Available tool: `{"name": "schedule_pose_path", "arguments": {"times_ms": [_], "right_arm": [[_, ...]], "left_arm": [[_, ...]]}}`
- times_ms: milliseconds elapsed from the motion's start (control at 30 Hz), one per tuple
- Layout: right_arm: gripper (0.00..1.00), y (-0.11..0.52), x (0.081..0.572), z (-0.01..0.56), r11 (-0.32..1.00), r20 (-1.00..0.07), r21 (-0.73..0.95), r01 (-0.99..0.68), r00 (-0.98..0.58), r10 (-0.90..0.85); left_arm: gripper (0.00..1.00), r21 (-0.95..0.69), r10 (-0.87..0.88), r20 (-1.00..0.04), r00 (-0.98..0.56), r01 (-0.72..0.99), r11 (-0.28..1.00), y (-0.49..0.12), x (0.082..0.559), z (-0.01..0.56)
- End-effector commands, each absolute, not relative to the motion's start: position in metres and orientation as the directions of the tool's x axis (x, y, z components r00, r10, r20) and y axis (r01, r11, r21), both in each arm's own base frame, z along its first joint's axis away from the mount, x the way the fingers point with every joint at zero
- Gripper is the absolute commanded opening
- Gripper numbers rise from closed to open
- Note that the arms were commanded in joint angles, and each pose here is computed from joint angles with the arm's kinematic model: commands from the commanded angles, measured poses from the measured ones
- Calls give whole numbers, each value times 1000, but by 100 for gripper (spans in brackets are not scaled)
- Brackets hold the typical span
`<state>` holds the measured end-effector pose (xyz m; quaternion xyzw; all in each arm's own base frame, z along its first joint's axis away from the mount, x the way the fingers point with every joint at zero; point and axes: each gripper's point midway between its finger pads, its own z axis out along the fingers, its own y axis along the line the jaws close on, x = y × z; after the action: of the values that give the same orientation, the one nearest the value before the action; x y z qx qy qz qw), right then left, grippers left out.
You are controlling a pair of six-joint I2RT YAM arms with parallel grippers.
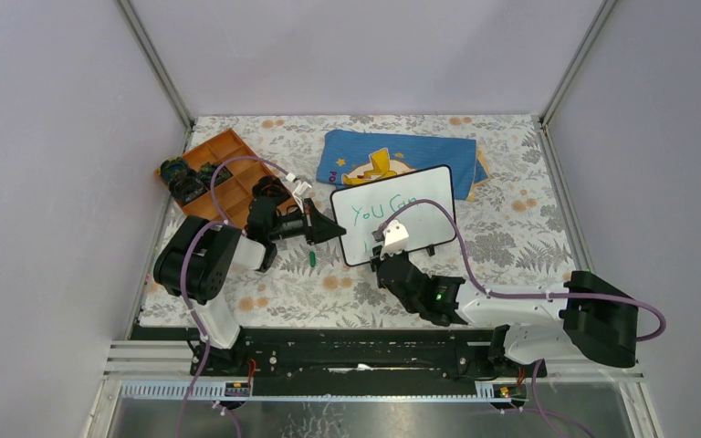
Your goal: Write a sentence on the whiteboard
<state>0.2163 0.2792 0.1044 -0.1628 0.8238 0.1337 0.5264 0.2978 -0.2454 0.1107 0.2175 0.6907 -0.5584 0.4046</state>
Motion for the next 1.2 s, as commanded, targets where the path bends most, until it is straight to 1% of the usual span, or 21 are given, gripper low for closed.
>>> {"name": "schedule_pose_path", "arguments": {"times_ms": [0, 300, 700, 867, 1167], "right_arm": [[0, 293, 225, 126, 914, -932, 64, -400, -352, -88], [0, 301, 227, 131, 905, -935, 72, -418, -345, -85], [0, 305, 219, 116, 890, -917, 80, -450, -382, -111], [0, 295, 217, 108, 901, -910, 66, -429, -396, -122], [0, 281, 220, 111, 919, -915, 40, -391, -384, -124]], "left_arm": [[0, -637, -103, -762, -639, 714, 290, -249, 287, 91], [0, -638, -101, -762, -640, 714, 290, -250, 286, 91], [0, -638, -101, -762, -640, 714, 289, -250, 287, 91], [0, -636, -100, -763, -638, 715, 290, -250, 286, 91], [0, -637, -99, -762, -640, 714, 291, -250, 286, 91]]}}
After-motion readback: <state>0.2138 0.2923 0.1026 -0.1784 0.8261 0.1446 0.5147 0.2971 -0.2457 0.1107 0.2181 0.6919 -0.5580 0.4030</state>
